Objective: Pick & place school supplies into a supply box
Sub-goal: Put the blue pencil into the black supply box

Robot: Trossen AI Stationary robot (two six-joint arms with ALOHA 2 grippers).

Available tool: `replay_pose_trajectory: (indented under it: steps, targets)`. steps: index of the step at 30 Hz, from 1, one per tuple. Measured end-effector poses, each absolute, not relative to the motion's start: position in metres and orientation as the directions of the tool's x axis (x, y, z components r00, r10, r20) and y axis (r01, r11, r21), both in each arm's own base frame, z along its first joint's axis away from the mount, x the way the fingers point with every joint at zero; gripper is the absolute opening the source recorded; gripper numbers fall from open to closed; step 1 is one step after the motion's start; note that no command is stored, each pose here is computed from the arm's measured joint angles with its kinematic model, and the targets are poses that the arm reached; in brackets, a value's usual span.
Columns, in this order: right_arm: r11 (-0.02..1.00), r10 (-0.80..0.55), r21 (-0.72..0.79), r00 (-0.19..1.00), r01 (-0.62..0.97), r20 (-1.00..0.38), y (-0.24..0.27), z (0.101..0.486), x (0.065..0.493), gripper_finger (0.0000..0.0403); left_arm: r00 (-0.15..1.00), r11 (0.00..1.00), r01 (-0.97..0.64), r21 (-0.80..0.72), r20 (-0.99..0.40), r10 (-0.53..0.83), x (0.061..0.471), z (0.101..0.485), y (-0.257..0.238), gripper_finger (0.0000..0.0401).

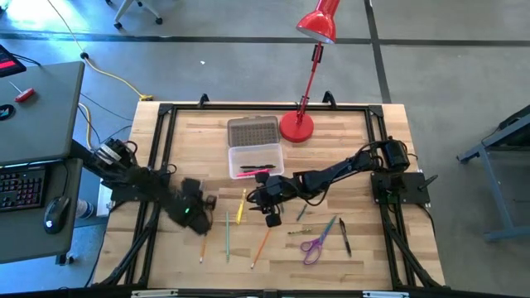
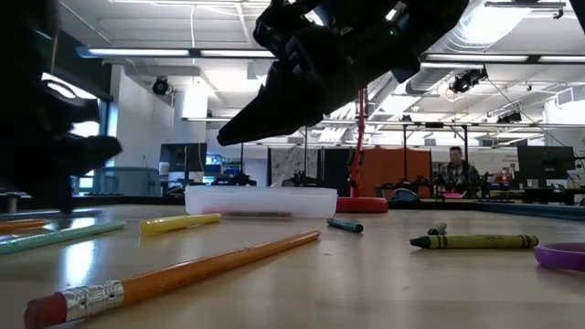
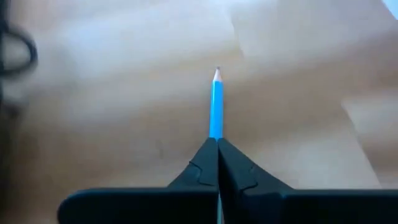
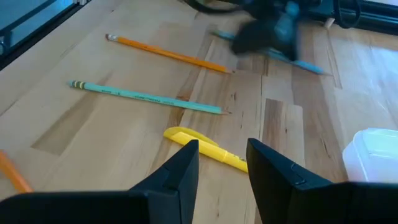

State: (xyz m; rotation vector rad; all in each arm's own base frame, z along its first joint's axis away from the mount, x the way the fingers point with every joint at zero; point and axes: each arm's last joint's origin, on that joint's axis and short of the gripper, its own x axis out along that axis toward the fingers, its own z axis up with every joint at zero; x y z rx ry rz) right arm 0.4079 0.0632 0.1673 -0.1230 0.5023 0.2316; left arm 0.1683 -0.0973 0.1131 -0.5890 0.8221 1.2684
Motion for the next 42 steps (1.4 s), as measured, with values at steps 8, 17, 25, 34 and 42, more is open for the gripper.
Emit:
replay_pose_trajectory:
  steps: [8, 17, 25, 34, 42]
  targets:
    - [0.962, 0.205, -0.059, 0.845, -0.268, -0.493, 0.07, 0.167, 0.407, 0.0114, 0.132, 0.172, -0.985, -0.023, -0.742, 0.658, 0.177, 0.095, -0.06, 0.0039]
    - [0.962, 0.204, -0.059, 0.842, -0.268, -0.5, 0.07, 0.166, 0.406, 0.0114, 0.126, 0.134, -0.99, -0.05, -0.741, 0.66, 0.19, 0.094, -0.044, 0.0148]
    - [0.96, 0.208, -0.057, 0.835, -0.275, -0.51, 0.072, 0.165, 0.405, 0.0114, 0.099, 0.125, -0.992, -0.017, -0.725, 0.682, 0.191, 0.084, -0.045, 0.0155]
    - [0.959, 0.208, -0.056, 0.826, -0.277, -0.524, 0.073, 0.164, 0.404, 0.0114, 0.148, 0.142, -0.988, -0.062, -0.647, 0.748, 0.185, 0.071, -0.058, 0.0147]
    - [0.958, 0.208, -0.059, 0.825, -0.279, -0.526, 0.072, 0.164, 0.404, 0.0114, 0.235, 0.213, -0.972, -0.103, -0.524, 0.819, 0.172, 0.049, -0.076, 0.0143]
